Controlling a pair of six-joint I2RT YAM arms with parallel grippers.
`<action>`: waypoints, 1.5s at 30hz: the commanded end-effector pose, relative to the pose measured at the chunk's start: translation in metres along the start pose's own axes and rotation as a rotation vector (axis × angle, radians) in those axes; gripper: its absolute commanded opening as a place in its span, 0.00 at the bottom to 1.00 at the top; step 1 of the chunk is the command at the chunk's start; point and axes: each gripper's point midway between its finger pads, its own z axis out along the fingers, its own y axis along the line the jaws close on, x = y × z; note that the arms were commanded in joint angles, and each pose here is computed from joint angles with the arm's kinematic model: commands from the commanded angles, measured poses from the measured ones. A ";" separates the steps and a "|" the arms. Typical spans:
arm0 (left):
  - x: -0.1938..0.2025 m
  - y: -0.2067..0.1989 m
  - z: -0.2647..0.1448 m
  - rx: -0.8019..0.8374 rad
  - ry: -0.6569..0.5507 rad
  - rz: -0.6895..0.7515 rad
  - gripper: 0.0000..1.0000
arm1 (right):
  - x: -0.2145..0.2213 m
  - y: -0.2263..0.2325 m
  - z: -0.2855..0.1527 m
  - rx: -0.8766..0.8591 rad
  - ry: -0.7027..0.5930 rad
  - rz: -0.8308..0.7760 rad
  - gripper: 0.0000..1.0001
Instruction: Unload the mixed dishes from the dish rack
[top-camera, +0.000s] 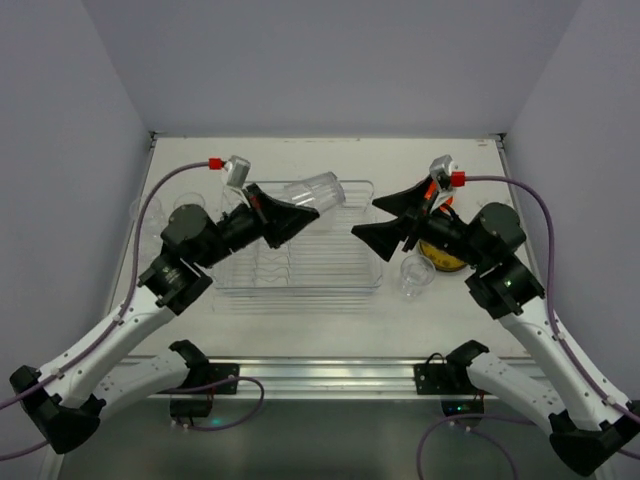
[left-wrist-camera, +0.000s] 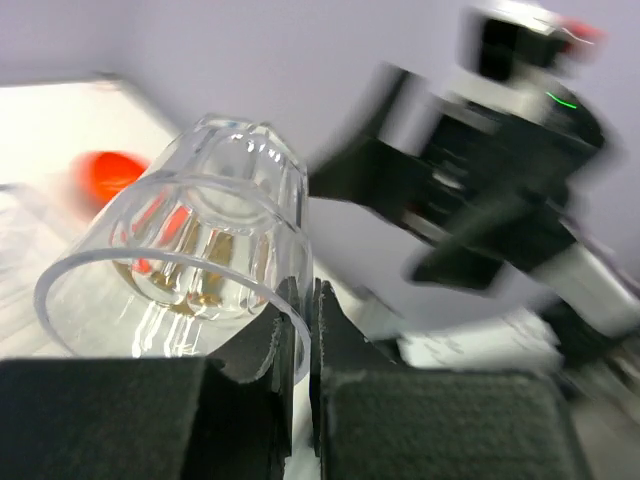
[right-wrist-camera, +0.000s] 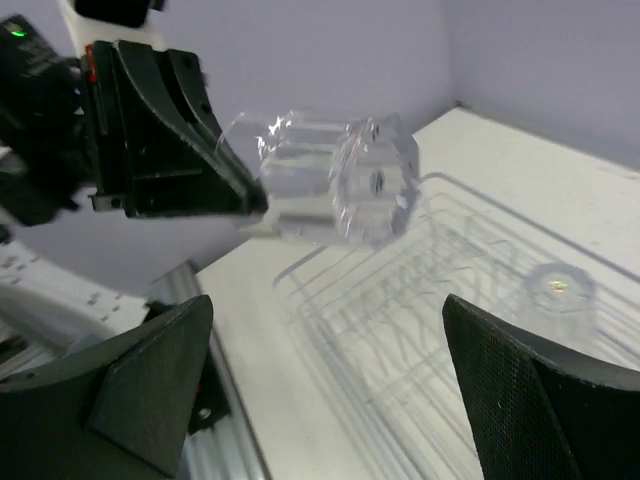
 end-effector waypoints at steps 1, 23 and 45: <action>-0.014 0.124 -0.065 -0.794 0.128 0.205 0.00 | -0.009 -0.055 -0.028 0.355 -0.054 -0.094 0.99; 0.012 0.334 -0.246 -1.535 0.743 -0.181 0.00 | 0.003 -0.052 -0.036 0.339 -0.014 -0.136 0.99; 0.055 0.363 -0.276 -1.570 0.846 -0.306 0.15 | 0.013 -0.058 -0.031 0.344 0.011 -0.130 0.99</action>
